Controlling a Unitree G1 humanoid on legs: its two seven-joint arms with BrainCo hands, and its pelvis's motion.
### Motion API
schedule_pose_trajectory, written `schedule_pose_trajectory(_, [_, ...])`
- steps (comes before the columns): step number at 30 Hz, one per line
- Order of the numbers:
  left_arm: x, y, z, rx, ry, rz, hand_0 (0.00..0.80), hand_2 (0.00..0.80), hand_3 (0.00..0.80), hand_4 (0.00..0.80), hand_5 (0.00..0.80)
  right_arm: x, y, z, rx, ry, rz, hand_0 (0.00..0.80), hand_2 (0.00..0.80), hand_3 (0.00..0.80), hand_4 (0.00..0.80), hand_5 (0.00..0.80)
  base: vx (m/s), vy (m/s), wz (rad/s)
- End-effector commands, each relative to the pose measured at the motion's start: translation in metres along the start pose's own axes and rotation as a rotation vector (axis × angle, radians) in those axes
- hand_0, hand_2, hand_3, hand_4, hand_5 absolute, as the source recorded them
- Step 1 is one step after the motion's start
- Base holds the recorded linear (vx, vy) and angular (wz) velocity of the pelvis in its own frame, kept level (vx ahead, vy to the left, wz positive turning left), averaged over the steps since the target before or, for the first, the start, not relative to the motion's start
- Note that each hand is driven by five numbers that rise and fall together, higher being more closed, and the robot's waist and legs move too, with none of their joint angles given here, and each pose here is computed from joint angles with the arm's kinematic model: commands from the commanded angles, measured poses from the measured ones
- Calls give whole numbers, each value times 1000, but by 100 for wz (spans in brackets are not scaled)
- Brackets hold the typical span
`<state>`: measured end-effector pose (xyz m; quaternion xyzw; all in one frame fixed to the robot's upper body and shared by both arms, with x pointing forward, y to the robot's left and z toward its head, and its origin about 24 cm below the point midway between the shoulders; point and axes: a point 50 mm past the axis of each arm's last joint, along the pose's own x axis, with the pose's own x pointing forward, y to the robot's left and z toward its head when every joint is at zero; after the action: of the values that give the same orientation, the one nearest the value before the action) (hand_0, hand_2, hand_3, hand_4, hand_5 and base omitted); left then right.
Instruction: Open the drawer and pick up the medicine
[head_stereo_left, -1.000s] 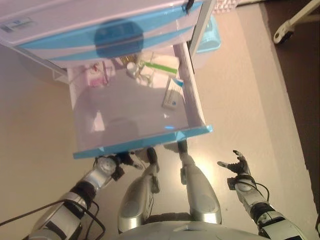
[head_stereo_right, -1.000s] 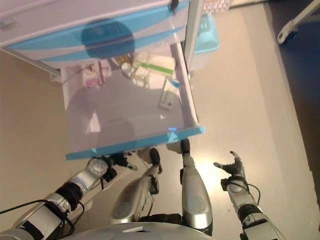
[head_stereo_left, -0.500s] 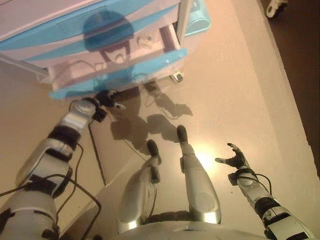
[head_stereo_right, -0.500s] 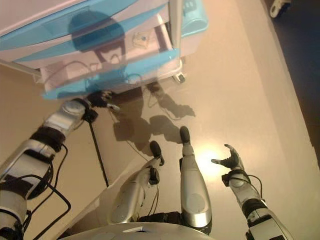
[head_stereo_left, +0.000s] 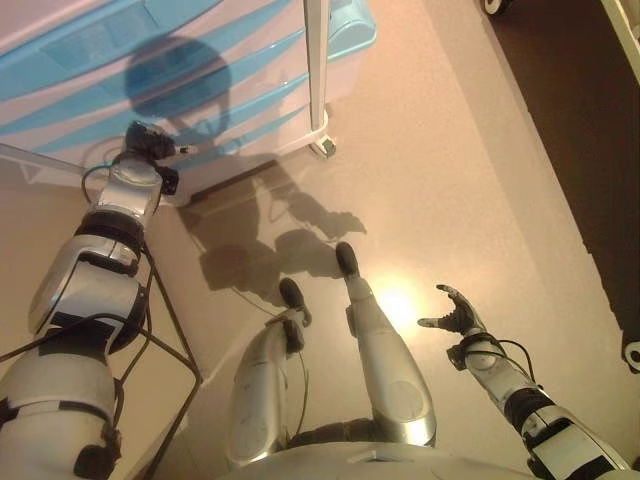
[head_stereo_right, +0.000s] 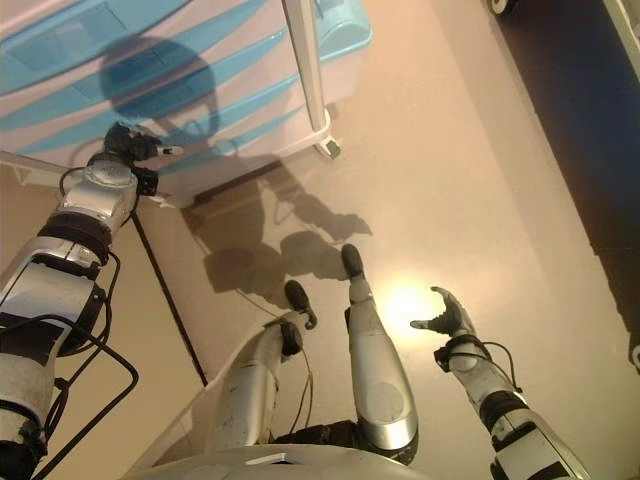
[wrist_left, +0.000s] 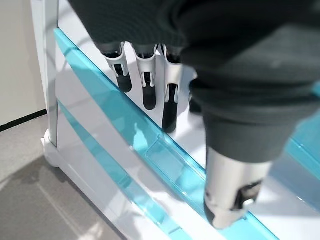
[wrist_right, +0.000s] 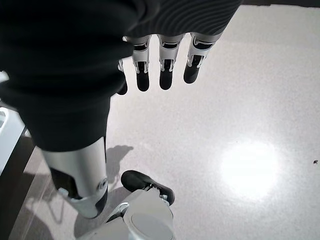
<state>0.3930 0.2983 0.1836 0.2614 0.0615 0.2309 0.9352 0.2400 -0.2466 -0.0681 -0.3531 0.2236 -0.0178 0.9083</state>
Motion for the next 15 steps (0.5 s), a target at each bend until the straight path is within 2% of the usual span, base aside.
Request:
schedule_pose_trajectory(1, [2, 46, 51, -124, -226, 127, 0, 0, 0, 0, 0, -9, 9, -5, 20, -16, 15, 0, 0, 0, 0, 0, -2, -77, 0])
schedule_pose_trajectory(7, [-21, -19, 11, -421, -300, -167, 0, 0, 0, 0, 0, -14, 26, 1, 239, -31, 158, 0, 0, 0, 0, 0, 12, -119, 8])
schedule_pose_trajectory(12, [-63, -69, -68, -564, -196, -370, 0, 0, 0, 0, 0, -28, 42, -18, 441, 62, 276, 0, 0, 0, 0, 0, 56, -165, 21])
schedule_pose_trajectory(15, [-100, -96, -122, -589, -61, -454, 0, 0, 0, 0, 0, -38, 50, -36, 508, 145, 329, 0, 0, 0, 0, 0, 61, -184, 29])
